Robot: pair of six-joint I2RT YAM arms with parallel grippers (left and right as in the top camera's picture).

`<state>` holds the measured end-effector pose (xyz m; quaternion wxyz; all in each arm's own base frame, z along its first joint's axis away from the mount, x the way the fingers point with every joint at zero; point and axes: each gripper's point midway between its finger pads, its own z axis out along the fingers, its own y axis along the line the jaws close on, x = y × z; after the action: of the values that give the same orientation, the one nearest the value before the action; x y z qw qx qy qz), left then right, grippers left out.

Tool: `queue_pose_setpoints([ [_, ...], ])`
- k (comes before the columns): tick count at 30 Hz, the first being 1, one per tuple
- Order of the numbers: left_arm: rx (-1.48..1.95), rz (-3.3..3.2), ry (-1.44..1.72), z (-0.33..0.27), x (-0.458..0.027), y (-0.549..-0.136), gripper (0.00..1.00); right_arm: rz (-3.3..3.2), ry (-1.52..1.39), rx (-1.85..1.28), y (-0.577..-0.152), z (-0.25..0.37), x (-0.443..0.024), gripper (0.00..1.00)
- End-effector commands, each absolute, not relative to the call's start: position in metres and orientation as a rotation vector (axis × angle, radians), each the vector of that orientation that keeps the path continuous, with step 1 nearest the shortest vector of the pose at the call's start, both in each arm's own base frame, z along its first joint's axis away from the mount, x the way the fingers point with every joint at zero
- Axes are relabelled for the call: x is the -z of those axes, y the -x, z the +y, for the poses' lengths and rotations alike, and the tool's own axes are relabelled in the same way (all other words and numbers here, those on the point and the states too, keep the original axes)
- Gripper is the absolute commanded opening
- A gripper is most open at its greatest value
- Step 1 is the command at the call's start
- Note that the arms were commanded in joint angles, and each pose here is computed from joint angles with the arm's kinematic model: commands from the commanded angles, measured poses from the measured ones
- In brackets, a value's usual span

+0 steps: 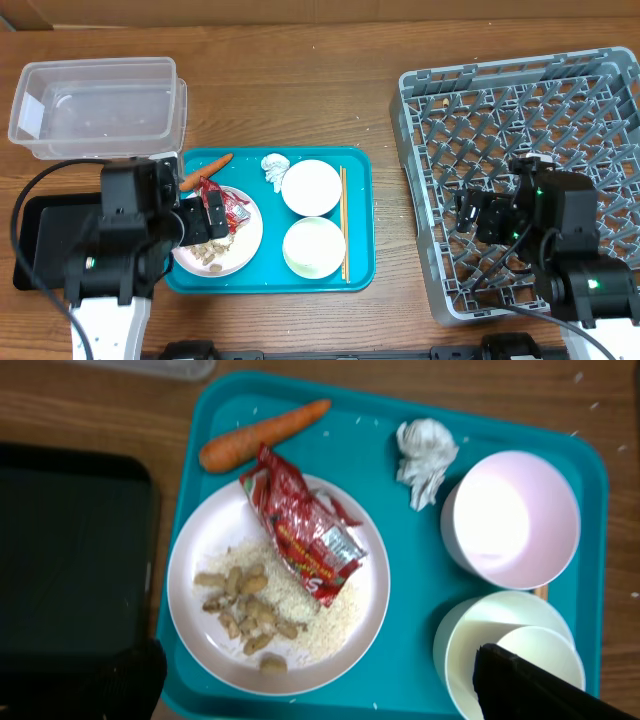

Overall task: Sort waste into correct bins and load items into the dishwasher
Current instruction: 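Grasp the red snack wrapper with the left gripper and lift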

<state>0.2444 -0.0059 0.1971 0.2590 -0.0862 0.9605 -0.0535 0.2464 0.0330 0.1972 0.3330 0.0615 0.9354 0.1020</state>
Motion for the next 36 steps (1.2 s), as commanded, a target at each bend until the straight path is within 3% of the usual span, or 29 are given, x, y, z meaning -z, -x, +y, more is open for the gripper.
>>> queue_pose_setpoints([
  [1,0.152,2.645,0.219,-0.009,-0.191,-0.251,1.00,2.413,-0.158,-0.248,-0.250,0.030,-0.209,1.00],
  [13,0.163,2.822,0.672,0.004,-0.125,-0.275,1.00,2.414,-0.187,-0.175,-0.250,0.020,-0.207,1.00],
  [23,0.055,2.899,0.721,0.017,-0.072,-0.302,0.96,2.417,-0.189,-0.169,-0.249,0.019,-0.207,1.00],
  [31,0.097,2.945,0.729,0.011,-0.042,-0.313,0.82,2.417,-0.189,-0.170,-0.249,0.019,-0.207,1.00],
  [36,0.115,2.923,0.718,0.010,-0.039,-0.322,0.52,2.417,-0.189,-0.170,-0.249,0.019,-0.207,1.00],
])
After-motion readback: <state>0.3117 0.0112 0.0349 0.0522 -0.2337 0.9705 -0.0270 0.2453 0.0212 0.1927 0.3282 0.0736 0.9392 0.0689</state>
